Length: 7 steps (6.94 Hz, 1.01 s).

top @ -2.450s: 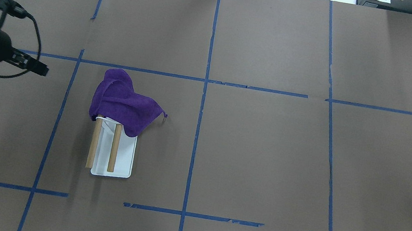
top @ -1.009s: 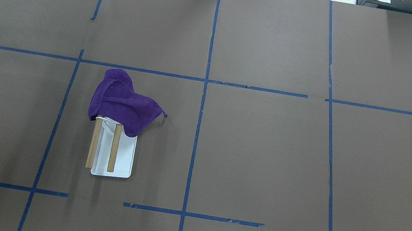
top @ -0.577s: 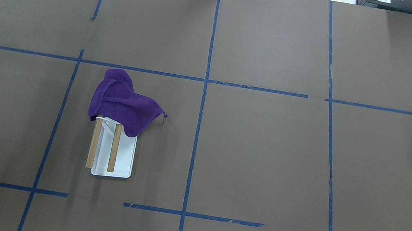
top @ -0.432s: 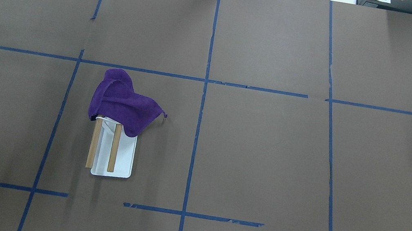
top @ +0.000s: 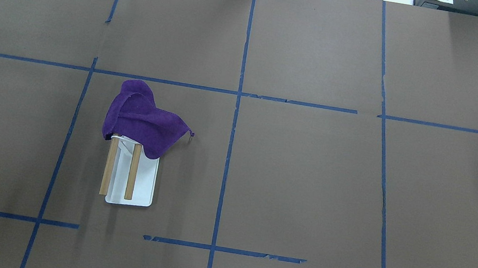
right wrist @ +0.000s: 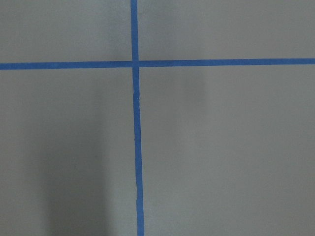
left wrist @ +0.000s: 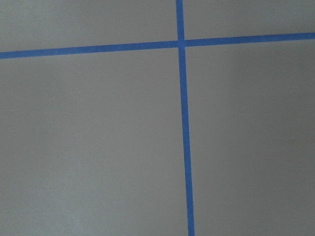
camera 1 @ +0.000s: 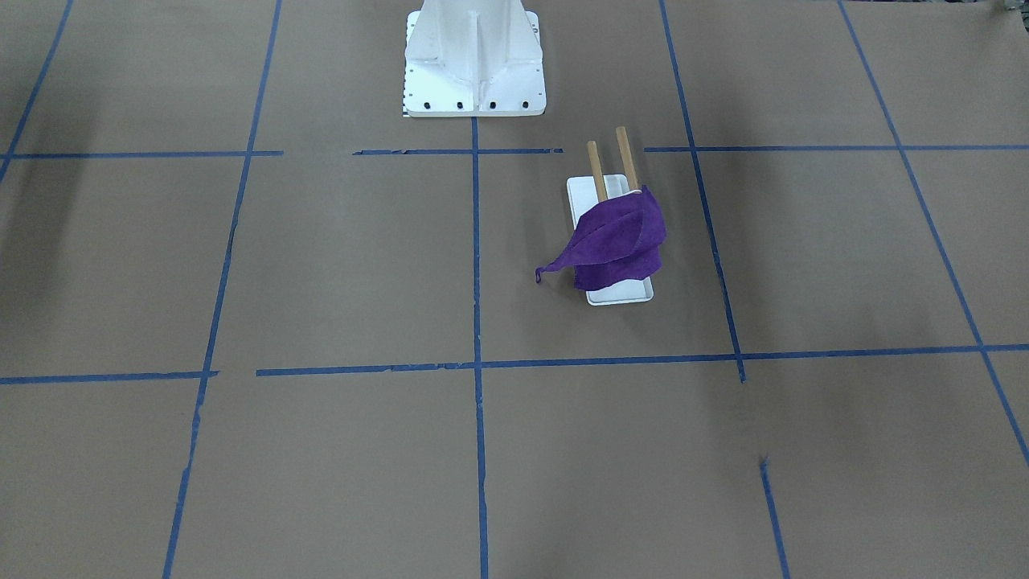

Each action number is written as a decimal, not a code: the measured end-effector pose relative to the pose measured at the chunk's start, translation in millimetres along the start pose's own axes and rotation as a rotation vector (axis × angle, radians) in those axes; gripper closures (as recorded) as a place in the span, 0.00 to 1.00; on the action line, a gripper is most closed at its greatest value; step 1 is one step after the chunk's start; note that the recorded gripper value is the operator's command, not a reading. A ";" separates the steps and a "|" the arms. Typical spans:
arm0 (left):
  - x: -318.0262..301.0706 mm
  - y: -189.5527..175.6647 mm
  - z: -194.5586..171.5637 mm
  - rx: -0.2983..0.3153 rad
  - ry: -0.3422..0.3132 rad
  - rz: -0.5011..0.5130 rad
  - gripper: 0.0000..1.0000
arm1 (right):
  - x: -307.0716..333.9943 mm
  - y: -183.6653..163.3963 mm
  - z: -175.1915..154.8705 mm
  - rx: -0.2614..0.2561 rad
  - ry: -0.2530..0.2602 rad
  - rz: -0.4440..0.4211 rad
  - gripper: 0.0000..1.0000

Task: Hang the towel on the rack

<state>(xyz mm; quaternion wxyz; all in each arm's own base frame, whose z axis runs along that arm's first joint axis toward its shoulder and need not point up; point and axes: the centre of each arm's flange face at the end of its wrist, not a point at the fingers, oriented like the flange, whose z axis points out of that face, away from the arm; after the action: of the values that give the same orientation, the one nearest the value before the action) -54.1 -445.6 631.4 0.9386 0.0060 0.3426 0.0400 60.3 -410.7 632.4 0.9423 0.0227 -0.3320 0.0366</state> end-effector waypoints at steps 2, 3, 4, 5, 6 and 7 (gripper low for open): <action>-0.6 -2.6 -0.8 0.003 -0.016 0.003 0.00 | -0.5 -0.7 -0.4 0.002 -0.001 0.002 0.00; -1.5 -3.0 0.2 0.001 -0.017 0.003 0.00 | -0.7 -0.5 -0.4 0.002 -0.003 0.002 0.00; -2.0 -3.1 0.7 0.001 -0.017 0.002 0.00 | -0.7 -0.1 -0.2 0.002 -0.005 0.001 0.00; -2.1 -3.5 0.8 0.000 -0.017 0.001 0.00 | -0.7 0.2 -0.1 0.002 -0.006 0.000 0.00; -2.2 -3.7 0.9 0.000 -0.017 0.001 0.00 | -0.6 0.3 0.0 0.002 -0.007 -0.001 0.00; -2.1 -3.8 0.8 0.001 -0.017 0.001 0.00 | -0.9 0.3 0.1 0.002 -0.007 -0.002 0.00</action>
<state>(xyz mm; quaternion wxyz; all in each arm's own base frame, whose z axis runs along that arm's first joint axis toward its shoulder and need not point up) -54.9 -449.6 633.3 0.9415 0.0068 0.3345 0.0403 59.6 -410.4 631.9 0.9411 0.0241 -0.3353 0.0359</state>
